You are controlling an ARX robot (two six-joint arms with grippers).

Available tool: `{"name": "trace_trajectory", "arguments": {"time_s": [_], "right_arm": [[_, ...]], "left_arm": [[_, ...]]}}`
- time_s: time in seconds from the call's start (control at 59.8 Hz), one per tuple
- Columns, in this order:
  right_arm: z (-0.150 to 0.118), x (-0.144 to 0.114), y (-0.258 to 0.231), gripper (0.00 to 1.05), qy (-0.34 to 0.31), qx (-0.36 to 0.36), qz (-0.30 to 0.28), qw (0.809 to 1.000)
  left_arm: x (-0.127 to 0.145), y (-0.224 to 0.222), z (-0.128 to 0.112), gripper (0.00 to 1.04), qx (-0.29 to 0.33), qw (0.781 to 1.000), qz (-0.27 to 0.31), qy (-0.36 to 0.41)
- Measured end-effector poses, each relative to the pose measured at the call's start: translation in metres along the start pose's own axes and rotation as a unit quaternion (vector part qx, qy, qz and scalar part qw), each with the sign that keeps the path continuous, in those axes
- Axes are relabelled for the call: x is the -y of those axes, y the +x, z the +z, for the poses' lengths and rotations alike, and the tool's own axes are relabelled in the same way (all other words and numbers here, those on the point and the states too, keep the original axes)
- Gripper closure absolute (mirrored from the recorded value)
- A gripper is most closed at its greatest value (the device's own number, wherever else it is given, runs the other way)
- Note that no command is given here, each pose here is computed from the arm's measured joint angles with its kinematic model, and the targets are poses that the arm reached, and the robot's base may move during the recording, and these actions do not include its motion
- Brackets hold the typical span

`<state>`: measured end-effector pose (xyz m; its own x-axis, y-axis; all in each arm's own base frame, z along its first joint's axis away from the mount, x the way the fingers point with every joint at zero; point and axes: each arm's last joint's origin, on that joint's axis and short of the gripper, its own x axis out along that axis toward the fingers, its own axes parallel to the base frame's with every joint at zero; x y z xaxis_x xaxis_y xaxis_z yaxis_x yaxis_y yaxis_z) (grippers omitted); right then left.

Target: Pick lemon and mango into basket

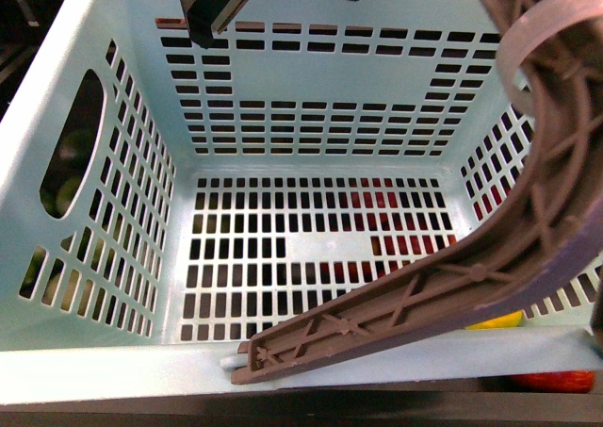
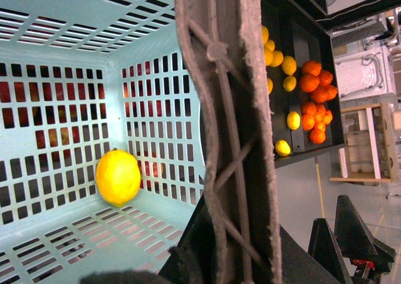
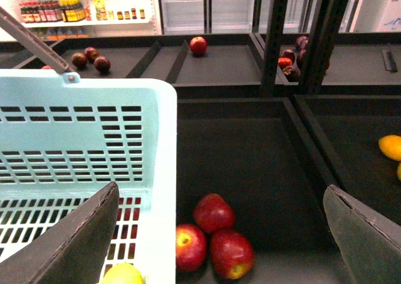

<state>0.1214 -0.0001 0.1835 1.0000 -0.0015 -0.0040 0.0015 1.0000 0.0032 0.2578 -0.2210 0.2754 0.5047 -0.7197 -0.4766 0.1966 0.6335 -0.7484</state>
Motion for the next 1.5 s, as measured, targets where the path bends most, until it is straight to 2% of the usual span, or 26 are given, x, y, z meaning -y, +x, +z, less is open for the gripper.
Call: {"name": "trace_trajectory", "arguments": {"time_s": [1.505], "right_arm": [[-0.0003,0.0000,0.0001,0.09,0.000,-0.001,0.001,1.000]], "left_arm": [[0.0005,-0.0001,0.0001,1.00,-0.001,1.000,-0.001,0.001]]}}
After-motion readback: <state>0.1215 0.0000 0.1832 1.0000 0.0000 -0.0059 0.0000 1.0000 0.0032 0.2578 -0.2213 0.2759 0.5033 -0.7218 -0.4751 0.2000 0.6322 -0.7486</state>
